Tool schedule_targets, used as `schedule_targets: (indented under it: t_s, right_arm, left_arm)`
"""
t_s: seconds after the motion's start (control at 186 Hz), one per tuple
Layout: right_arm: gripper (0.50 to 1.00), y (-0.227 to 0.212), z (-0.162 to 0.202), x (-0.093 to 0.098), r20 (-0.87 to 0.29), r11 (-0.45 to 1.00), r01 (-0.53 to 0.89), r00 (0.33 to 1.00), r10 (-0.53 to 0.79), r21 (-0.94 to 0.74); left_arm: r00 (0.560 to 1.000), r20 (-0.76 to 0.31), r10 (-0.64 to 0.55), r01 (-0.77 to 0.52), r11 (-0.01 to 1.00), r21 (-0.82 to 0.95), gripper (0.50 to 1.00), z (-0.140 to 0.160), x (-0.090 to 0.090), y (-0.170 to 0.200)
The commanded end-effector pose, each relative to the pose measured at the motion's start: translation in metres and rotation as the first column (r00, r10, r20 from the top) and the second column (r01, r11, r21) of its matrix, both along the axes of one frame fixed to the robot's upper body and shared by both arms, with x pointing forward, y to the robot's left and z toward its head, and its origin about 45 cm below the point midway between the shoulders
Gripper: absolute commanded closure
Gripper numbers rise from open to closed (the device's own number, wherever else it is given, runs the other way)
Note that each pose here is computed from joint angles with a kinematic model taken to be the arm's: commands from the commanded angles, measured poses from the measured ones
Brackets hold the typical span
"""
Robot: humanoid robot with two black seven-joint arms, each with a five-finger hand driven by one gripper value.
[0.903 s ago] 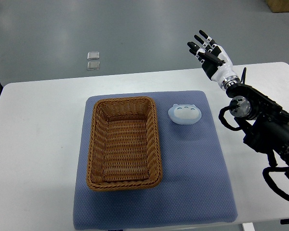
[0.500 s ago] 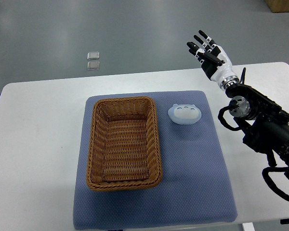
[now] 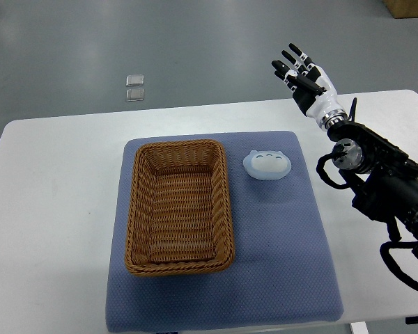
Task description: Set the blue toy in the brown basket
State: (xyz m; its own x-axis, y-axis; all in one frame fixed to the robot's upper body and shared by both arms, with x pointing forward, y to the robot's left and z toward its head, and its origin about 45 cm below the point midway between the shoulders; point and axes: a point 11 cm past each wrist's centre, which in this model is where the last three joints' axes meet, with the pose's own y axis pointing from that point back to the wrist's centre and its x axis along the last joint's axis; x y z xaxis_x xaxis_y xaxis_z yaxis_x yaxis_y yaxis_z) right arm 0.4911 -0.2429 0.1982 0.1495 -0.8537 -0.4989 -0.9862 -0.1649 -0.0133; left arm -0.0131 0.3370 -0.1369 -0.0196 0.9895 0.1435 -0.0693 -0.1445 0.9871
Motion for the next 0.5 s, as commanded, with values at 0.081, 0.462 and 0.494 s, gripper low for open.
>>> schedule_targets:
  t_s: [0.081,0.462,0.494]
  right_arm:
    - [0.593,-0.0011,0.0012,0.0009,0.0,1.0,0.006,1.0,-0.006,-0.004]
    - [0.593,0.0006,0.003,0.0008,0.007,1.0,0.004,1.0,-0.004,-0.001]
    - [0.593,0.0006,0.0021,0.0003,0.005,1.0,0.004,1.0,-0.004,-0.002]
  left_arm:
    - [1.0,0.0,0.0,0.0,1.0,-0.002,0.5,-0.0001,0.0001,-0.0008]
    - [1.0,0.003,0.004,-0.004,1.0,-0.002,0.5,-0.0001,0.0013,-0.0008]
    - [1.0,0.003,0.004,-0.004,1.0,-0.002,0.5,-0.0001,0.0013,-0.0008]
